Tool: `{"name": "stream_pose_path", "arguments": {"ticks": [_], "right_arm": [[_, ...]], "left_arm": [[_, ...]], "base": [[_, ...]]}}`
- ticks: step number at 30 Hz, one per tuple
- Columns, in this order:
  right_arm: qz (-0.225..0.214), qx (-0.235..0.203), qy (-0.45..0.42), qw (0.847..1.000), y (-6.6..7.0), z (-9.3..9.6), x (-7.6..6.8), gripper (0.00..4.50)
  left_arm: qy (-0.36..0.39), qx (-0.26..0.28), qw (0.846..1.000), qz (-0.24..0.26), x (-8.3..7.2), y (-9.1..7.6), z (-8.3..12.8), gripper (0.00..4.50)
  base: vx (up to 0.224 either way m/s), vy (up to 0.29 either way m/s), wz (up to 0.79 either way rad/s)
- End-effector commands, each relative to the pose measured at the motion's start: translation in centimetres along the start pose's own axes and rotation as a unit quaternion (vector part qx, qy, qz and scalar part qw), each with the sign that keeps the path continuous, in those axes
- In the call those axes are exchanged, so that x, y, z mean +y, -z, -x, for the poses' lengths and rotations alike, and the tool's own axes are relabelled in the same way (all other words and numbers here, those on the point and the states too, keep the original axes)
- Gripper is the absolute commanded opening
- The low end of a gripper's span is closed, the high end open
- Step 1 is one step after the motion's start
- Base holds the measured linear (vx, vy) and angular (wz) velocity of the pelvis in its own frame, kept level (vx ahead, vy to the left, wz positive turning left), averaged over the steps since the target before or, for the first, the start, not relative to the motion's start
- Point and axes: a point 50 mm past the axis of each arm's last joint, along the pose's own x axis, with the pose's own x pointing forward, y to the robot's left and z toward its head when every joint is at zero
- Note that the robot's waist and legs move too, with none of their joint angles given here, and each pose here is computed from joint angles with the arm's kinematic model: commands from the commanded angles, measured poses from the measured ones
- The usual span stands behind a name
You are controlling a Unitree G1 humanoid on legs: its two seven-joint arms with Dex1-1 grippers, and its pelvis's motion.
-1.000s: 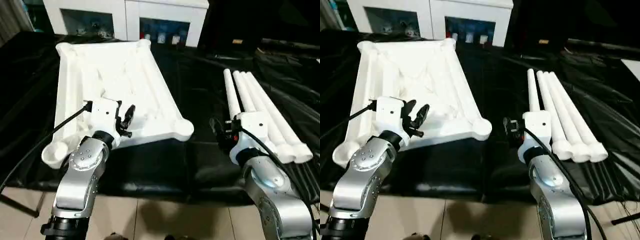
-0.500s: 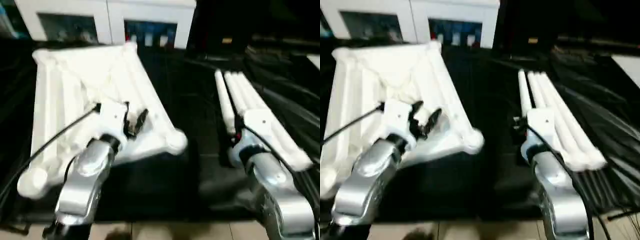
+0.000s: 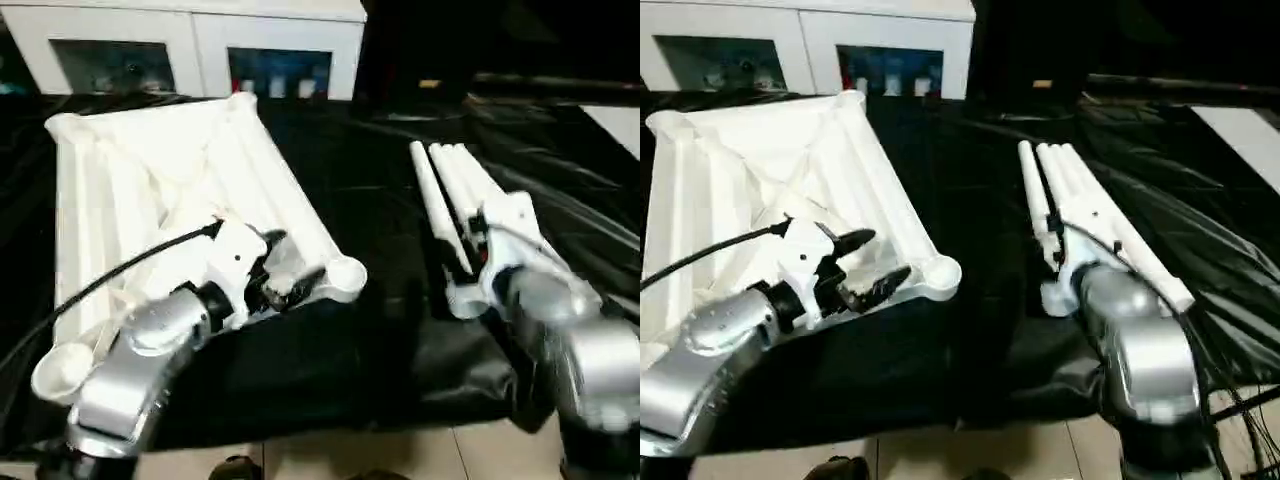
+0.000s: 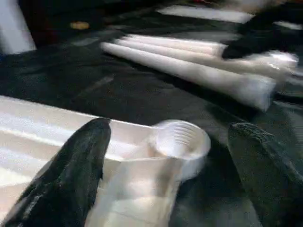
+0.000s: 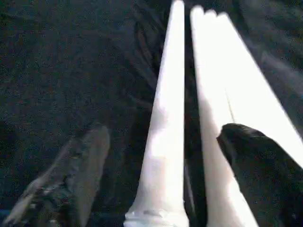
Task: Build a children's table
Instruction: Move table base, then pick table leg
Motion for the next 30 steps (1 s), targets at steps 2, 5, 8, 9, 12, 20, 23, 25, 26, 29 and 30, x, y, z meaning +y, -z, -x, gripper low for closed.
{"name": "stream_pose_path", "arguments": {"ticks": [2, 5, 8, 9, 12, 20, 23, 25, 26, 29, 30], "right_arm": [[-0.015, 0.042, -0.001, 0.999, 0.2, -1.5, -1.0, 4.39], [-0.009, 0.07, -0.012, 0.997, 0.1, -2.9, -1.3, 4.39], [-0.006, 0.091, -0.011, 0.996, -0.2, -3.8, -1.7, 4.39], [-0.016, 0.095, -0.02, 0.995, -0.3, -4.1, -1.8, 4.39], [-0.055, 0.115, -0.037, 0.991, -0.5, -5.1, -2.0, 4.39], [-0.119, 0.147, -0.123, 0.974, 0.2, -5.9, -1.3, 4.39], [-0.112, 0.154, -0.13, 0.973, 0.4, -6.1, -1.4, 4.39], [-0.105, 0.159, -0.132, 0.973, 0.6, -6.2, -1.5, 4.39], [-0.097, 0.164, -0.129, 0.973, 0.7, -6.2, -1.6, 4.23], [-0.084, 0.174, -0.125, 0.973, 0.9, -6.4, -1.7, 4.05], [-0.083, 0.178, -0.126, 0.972, 1.1, -6.4, -1.7, 4.02]], "left_arm": [[0.077, 0.019, 0.997, -0.022, -0.9, -1.0, -0.2, 4.5], [0.113, 0.039, 0.992, -0.039, -1.0, -1.5, -0.1, 4.5], [0.118, 0.043, 0.991, -0.046, -0.7, -2.1, -0.2, 4.5], [0.119, 0.045, 0.991, -0.051, -0.6, -2.3, -0.2, 4.5], [0.124, 0.053, 0.989, -0.056, -0.5, -2.7, -0.2, 4.5], [0.132, 0.059, 0.988, -0.057, -0.8, -3.0, -0.1, 4.5], [0.134, 0.056, 0.988, -0.049, -1.0, -3.1, -0.1, 4.5], [0.133, 0.054, 0.988, -0.047, -1.0, -3.2, -0.1, 4.5], [0.131, 0.053, 0.989, -0.048, -1.0, -3.2, -0.1, 4.5], [0.131, 0.053, 0.989, -0.046, -1.1, -3.3, -0.1, 4.5], [0.132, 0.054, 0.989, -0.044, -1.1, -3.3, -0.1, 4.5]], "base": [[-0.026, 0.009, -0.04], [0.0, 0.0, 0.0], [0.0, 0.0, 0.0], [0.0, 0.0, 0.0], [0.02, -0.006, -0.02], [0.0, 0.0, 0.0], [0.0, 0.0, 0.0], [0.0, 0.0, 0.0], [0.0, 0.0, 0.0], [0.0, 0.0, 0.0], [0.0, 0.0, 0.0]]}}
